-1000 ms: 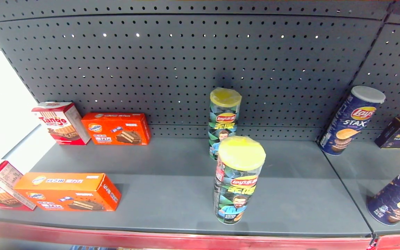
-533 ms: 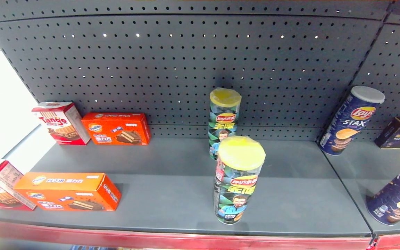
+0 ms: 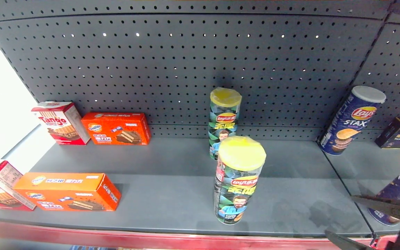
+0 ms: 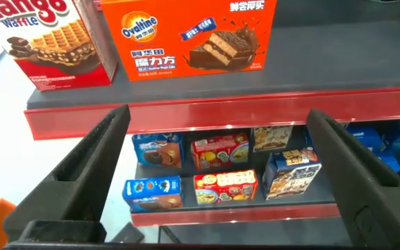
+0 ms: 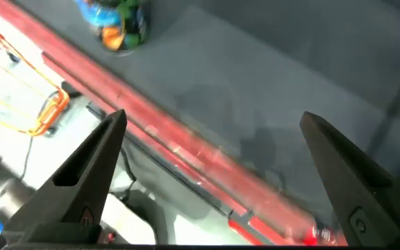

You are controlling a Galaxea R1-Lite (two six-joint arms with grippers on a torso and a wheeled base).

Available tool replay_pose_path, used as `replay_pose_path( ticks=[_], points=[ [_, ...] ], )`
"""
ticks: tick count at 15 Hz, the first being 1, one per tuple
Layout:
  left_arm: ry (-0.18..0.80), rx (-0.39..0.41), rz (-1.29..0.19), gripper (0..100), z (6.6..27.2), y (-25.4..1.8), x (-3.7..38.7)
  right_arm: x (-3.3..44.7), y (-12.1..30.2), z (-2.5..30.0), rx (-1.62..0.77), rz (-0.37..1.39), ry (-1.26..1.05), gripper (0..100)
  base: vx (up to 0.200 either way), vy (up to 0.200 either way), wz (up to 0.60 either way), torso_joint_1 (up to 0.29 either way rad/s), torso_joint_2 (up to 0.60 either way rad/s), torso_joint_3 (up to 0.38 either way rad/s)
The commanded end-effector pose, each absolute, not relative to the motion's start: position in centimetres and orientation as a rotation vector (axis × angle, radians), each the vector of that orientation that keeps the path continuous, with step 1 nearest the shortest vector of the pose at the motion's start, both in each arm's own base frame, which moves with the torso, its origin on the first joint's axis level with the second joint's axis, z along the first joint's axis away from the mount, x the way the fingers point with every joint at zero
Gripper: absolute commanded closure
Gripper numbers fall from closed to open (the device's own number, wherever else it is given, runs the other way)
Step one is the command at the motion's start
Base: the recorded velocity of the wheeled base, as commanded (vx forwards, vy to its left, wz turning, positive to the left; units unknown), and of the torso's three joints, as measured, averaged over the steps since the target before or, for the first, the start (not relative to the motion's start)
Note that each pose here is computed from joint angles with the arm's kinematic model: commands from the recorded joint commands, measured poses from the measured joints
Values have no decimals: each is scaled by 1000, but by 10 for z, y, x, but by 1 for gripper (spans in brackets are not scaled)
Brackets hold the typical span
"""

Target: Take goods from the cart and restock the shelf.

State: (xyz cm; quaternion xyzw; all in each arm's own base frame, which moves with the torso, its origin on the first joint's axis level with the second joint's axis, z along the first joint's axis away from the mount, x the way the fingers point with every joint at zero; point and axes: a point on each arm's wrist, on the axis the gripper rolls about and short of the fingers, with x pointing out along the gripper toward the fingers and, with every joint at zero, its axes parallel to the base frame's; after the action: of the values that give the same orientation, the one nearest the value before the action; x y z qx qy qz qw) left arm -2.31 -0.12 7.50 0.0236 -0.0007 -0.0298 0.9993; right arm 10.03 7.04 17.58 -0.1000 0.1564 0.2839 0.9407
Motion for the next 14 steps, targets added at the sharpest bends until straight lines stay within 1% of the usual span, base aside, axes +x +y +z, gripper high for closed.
replay_pose_path(
  ticks=[1, 6, 12, 14],
  points=[
    [3, 46, -60, 0, 75, -1, -23, 137, 101, 169, -245, 589, 408, 0, 0, 0, 0, 0, 0, 0],
    [3, 44, -55, 0, 75, -1, -23, 169, 125, 178, -252, 581, 411, 0, 0, 0, 0, 0, 0, 0],
    [3, 41, -57, 0, 75, -1, -23, 174, 135, 175, -269, 584, 425, 0, 0, 0, 0, 0, 0, 0],
    [2, 40, -54, 0, 75, -1, -23, 183, 142, 178, -267, 582, 419, 0, 0, 0, 0, 0, 0, 0]
  ],
)
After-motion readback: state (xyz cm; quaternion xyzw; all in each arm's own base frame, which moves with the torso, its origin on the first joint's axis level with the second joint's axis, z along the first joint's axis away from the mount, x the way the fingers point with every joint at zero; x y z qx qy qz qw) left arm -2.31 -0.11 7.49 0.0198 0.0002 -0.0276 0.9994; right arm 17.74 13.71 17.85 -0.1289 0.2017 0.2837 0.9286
